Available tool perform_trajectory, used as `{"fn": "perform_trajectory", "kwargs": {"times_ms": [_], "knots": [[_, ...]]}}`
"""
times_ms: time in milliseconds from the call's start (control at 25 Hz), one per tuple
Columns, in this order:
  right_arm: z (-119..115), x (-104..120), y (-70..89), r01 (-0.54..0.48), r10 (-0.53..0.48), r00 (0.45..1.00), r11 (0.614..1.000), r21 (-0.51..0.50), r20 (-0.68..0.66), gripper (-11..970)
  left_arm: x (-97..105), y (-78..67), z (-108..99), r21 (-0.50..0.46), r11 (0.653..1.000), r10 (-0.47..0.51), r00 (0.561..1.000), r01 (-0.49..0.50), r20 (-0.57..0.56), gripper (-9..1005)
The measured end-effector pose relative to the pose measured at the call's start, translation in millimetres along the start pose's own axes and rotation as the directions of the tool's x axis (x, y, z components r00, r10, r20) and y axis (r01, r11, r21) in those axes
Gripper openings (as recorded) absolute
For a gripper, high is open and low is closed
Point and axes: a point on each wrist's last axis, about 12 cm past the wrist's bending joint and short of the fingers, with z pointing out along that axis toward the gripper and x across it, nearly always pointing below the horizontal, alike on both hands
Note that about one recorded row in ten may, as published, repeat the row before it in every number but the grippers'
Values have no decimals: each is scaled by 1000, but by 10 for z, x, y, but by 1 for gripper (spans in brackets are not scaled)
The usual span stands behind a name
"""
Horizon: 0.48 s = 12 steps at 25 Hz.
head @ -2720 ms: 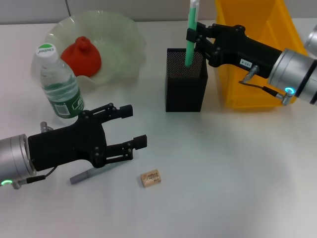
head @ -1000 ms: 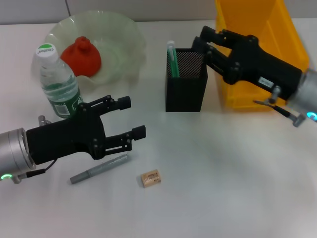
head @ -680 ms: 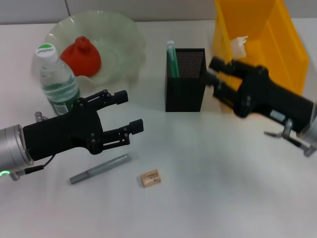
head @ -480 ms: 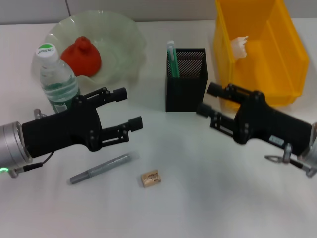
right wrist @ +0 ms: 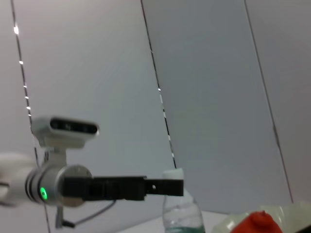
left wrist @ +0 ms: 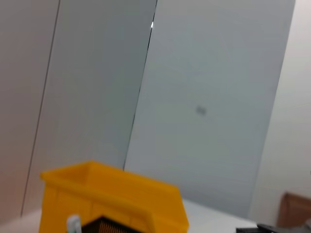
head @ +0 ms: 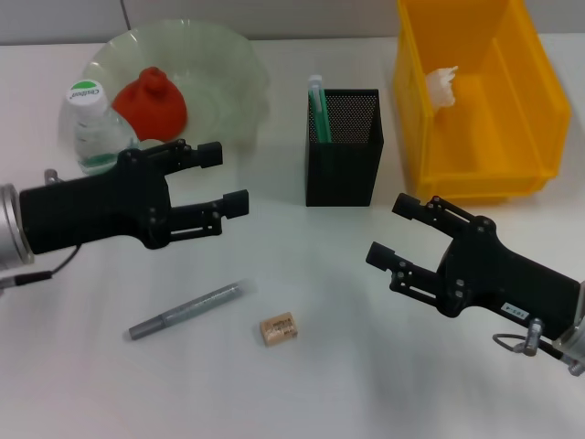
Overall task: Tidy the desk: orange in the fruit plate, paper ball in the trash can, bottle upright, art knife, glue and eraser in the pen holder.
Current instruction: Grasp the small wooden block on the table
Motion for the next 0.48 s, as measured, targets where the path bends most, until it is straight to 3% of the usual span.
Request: {"fn": "perform_trajectory", "kwargs": {"times_ms": [40,280,480], "knots": [[6,10,-8,-1,1,1000,1000,6,-8,737,-194,64,-8,5,999,-37,995,38,-94,800],[47,38,-67,5,-3,999,999,38,-43,752,-476,84,53,10,999,-47,965,51,-259,800],[89,33,-123,10,-7,998,998,58,-56,752,-741,59,223,-58,997,-80,861,59,-503,800]]}}
